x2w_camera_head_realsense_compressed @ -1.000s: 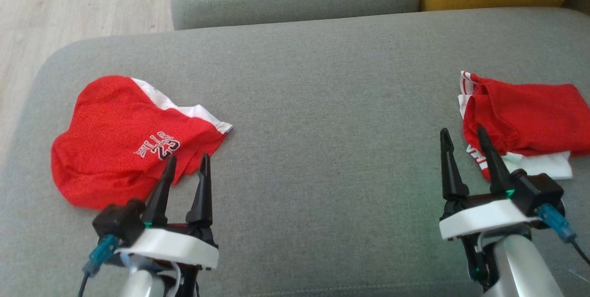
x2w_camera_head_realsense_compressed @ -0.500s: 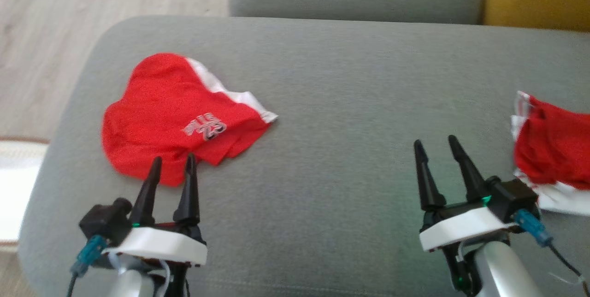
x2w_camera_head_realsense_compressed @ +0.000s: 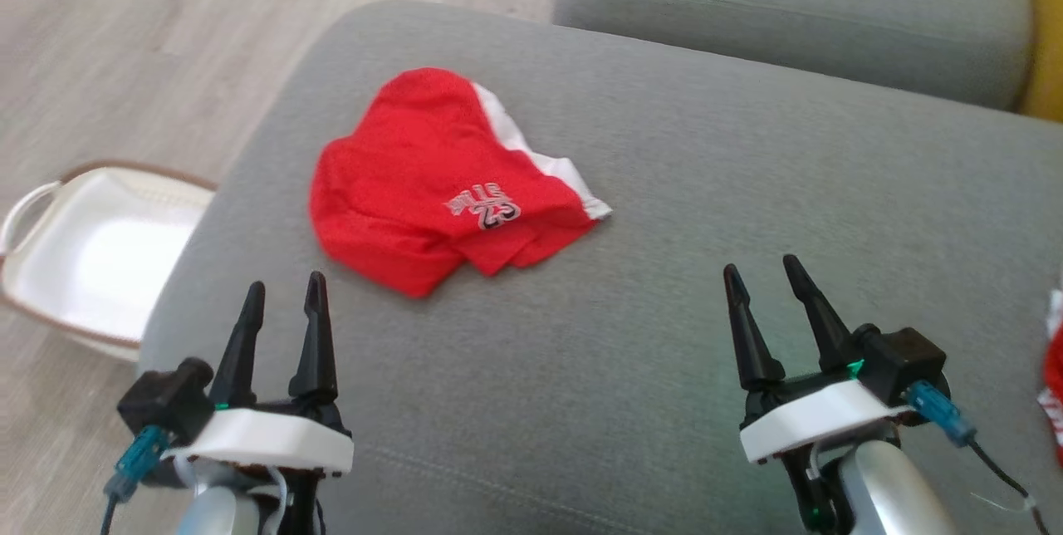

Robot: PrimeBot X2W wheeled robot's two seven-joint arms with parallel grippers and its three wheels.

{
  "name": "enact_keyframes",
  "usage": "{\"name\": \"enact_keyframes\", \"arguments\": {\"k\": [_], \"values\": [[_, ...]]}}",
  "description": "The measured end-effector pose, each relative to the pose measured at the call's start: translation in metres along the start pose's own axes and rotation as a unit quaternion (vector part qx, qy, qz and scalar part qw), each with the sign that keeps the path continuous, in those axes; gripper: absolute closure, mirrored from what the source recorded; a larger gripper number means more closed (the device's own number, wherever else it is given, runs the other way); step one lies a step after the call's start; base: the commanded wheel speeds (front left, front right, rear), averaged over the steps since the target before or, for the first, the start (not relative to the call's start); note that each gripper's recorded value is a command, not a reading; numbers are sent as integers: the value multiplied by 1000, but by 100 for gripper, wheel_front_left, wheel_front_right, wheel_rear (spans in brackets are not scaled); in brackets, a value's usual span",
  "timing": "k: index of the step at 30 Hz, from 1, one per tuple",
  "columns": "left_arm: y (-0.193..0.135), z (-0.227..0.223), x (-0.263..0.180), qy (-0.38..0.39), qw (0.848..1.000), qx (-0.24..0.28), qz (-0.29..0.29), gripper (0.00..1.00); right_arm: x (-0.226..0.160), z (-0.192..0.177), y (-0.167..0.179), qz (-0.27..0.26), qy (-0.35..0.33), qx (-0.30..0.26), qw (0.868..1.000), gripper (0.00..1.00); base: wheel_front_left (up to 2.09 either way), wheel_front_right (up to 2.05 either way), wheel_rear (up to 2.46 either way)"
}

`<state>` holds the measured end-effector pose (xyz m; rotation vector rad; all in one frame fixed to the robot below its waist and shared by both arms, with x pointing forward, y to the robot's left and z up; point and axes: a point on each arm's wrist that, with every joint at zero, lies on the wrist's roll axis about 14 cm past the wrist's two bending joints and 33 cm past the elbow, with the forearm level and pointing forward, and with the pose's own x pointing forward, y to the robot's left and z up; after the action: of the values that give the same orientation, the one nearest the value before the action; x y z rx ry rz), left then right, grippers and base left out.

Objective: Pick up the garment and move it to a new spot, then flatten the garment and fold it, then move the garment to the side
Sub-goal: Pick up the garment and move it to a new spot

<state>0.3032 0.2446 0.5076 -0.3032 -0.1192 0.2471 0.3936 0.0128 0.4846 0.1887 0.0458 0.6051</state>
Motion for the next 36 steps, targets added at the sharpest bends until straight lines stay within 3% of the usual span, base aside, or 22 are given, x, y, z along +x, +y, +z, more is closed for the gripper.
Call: {"name": "enact_keyframes", "arguments": {"k": [8,15,22,27,36], "values": [[21,9,-16,-14,999,2,34,0,11,-6,30,45,10,4,999,0,0,0,0],[25,3,-19,-4,999,3,44,0,11,-9,26,40,14,6,999,0,0,0,0],[35,3,-2,1,999,19,48,0,7,-16,-5,-3,20,10,1000,0,0,0,0],[33,-4,38,19,998,49,20,0,7,-25,-42,-49,28,2,998,0,0,0,0],[20,-62,98,162,977,127,-58,0,23,-26,-92,-101,20,-17,995,0,0,0,0]]}}
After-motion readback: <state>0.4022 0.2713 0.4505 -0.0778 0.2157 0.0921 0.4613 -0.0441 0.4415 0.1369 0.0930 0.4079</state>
